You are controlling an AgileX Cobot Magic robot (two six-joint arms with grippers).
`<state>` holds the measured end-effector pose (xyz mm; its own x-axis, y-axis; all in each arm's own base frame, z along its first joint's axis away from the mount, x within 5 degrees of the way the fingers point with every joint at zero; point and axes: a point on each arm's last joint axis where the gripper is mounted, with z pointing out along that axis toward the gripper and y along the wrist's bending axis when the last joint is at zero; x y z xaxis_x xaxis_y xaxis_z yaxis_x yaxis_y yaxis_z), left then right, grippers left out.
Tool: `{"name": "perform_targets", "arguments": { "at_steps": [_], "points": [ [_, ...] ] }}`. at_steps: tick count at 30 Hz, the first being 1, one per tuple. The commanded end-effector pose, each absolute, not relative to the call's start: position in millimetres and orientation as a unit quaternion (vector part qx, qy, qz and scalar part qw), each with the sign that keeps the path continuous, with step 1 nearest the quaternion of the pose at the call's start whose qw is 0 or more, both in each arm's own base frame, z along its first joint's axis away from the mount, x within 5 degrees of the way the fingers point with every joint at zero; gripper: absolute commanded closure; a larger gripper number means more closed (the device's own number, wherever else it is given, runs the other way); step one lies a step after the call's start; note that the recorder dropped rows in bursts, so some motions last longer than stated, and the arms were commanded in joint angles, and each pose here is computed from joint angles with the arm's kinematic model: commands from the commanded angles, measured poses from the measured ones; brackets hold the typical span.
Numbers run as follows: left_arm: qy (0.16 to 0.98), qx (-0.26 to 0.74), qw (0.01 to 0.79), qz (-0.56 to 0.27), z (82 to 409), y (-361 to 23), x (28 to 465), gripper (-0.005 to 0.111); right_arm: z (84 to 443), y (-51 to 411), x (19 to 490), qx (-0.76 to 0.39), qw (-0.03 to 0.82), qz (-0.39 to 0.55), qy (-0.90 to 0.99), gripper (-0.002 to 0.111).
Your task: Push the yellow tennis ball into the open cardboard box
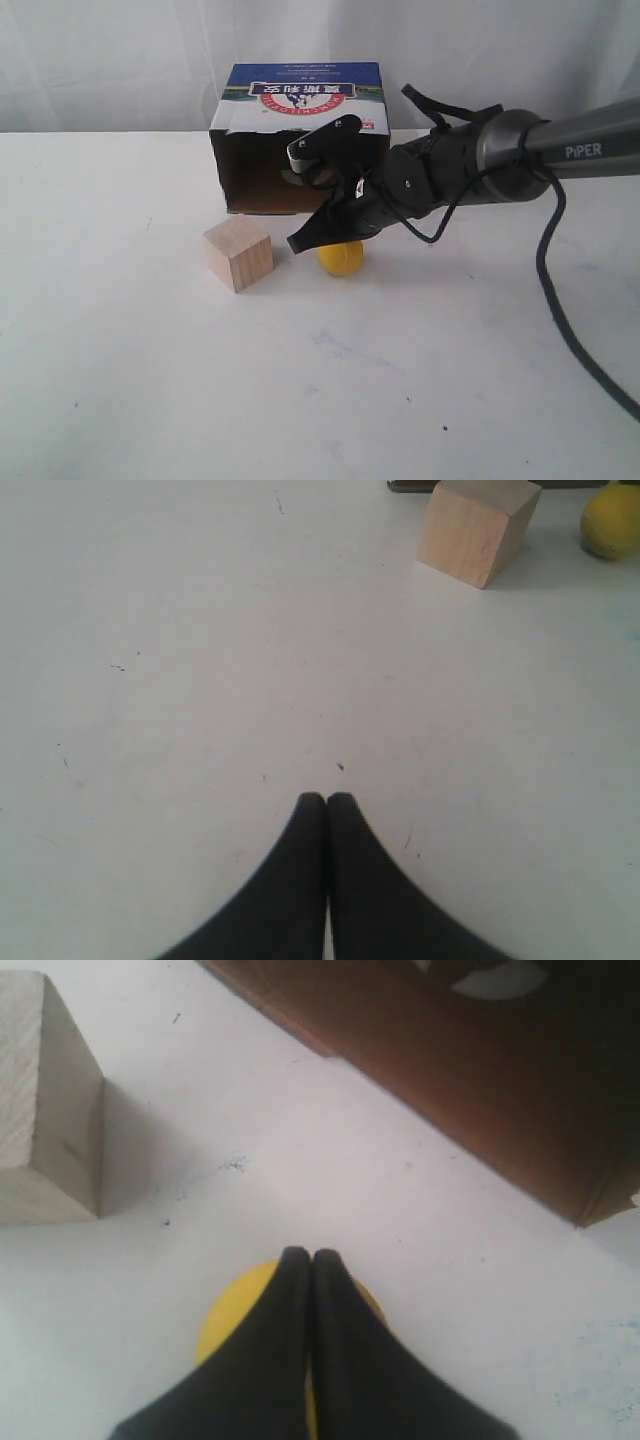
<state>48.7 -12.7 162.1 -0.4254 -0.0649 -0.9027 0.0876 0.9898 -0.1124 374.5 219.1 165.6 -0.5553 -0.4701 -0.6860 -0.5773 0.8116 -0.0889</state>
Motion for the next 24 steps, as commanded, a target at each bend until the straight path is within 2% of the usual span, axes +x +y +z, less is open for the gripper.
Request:
{"name": "perform_targets", "arguments": {
  "at_steps": [1,8,11,15,24],
  "points": [
    [0.842,0.004,0.534,-0.079,161,-13,48,0.107,164,218,375,-0.296,0.372,0.074,0.877,0.108],
    [0.842,0.004,0.534,-0.079,161,-13,48,0.107,190,215,371,-0.294,0.383,0.075,0.872,0.108],
    [0.842,0.004,0.534,-0.079,161,-13,48,0.107,202,211,364,-0.275,0.362,0.080,0.887,0.108],
    [0.842,0.004,0.534,-0.079,161,-13,48,0.107,193,207,358,-0.268,0.318,0.073,0.906,0.108],
    [0.842,0.004,0.534,-0.079,161,-13,48,0.107,159,210,363,-0.276,0.295,0.064,0.913,0.108]
  ]
}}
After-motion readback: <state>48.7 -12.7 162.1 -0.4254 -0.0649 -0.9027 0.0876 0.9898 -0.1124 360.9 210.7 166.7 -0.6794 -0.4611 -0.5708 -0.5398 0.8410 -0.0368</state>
